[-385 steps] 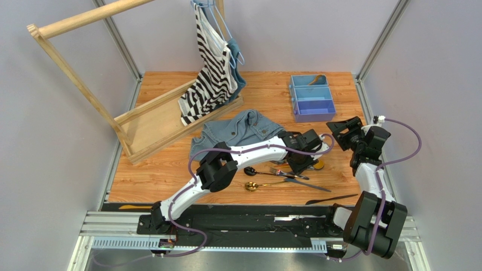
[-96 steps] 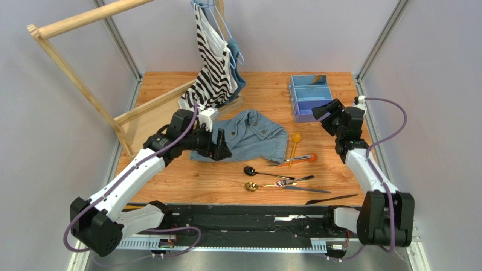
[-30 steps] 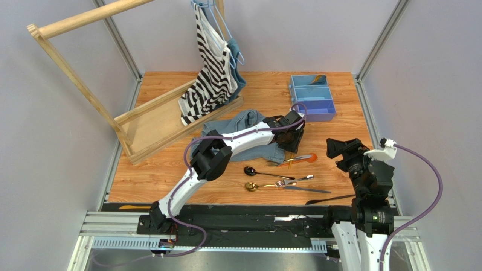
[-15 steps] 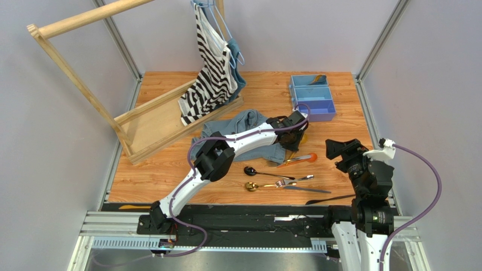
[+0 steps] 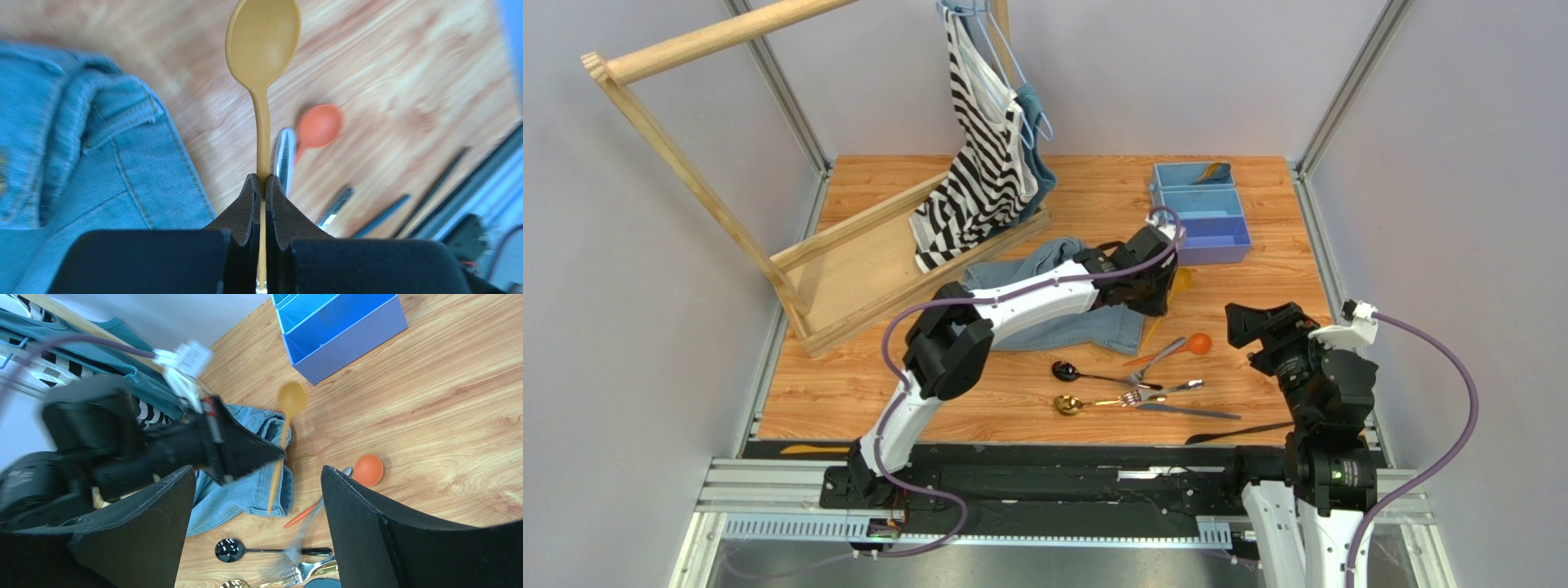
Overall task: Sort the eating utensils into containers
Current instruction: Pick up the spoon from the center of the board.
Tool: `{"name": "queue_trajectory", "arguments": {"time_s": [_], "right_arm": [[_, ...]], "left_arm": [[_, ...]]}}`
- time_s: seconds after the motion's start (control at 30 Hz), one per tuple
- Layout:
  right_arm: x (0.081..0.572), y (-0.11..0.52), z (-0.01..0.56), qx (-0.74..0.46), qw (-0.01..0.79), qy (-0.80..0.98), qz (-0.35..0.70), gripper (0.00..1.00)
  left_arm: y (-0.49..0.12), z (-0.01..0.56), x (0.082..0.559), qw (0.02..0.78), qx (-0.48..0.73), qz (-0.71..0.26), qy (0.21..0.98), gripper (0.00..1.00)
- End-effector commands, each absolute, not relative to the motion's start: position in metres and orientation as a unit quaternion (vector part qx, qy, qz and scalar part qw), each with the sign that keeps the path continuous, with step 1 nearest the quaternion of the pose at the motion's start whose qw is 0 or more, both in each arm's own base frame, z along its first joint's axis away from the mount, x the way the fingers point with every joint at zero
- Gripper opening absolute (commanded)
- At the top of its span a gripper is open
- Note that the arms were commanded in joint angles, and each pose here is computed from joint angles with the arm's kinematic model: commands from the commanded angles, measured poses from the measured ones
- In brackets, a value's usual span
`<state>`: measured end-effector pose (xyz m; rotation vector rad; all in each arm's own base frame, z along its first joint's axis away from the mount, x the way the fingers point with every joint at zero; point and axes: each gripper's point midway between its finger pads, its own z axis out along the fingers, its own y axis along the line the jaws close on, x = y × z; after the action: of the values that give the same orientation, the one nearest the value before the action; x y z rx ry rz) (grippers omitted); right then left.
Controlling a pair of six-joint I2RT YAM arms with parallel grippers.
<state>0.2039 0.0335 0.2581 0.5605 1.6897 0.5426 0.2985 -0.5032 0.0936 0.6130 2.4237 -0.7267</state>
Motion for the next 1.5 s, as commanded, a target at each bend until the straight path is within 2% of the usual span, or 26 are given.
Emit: {"name": "queue_trajectory", "arguments": {"time_s": [0.0,0.3,0.4,0.67,0.9,1.2,1.47], "right_arm": [[0.198,0.039,0.283,0.226,0.619,0.709,0.252,0.79],[0.2,0.05,0.286,0.209,0.612,0.71,0.28,0.79],[0.204,0.062,0.288,0.188,0.601,0.713,0.307,0.79],[0.211,0.116,0.291,0.076,0.55,0.703,0.444,0.79],[0.22,0.143,0.274,0.035,0.482,0.703,0.522,0.79],[0.227,0.182,0.254,-0.004,0.431,0.708,0.56,0.79],[0.241,0.199,0.242,0.007,0.415,0.717,0.56,0.72]], "left_arm": [[-0.506,0.202,0.316,0.364,0.212,-0.334,0.843,0.0],[-0.483,0.277,0.304,0.395,0.208,-0.422,0.789,0.0],[-0.462,0.286,0.293,0.402,0.221,-0.411,0.788,0.0],[-0.383,0.259,0.26,0.393,0.238,-0.345,0.819,0.0],[-0.347,0.237,0.231,0.359,0.241,-0.331,0.839,0.0],[-0.351,0.222,0.206,0.304,0.268,-0.364,0.839,0.0],[-0.35,0.214,0.197,0.284,0.28,-0.371,0.839,0.0]]}}
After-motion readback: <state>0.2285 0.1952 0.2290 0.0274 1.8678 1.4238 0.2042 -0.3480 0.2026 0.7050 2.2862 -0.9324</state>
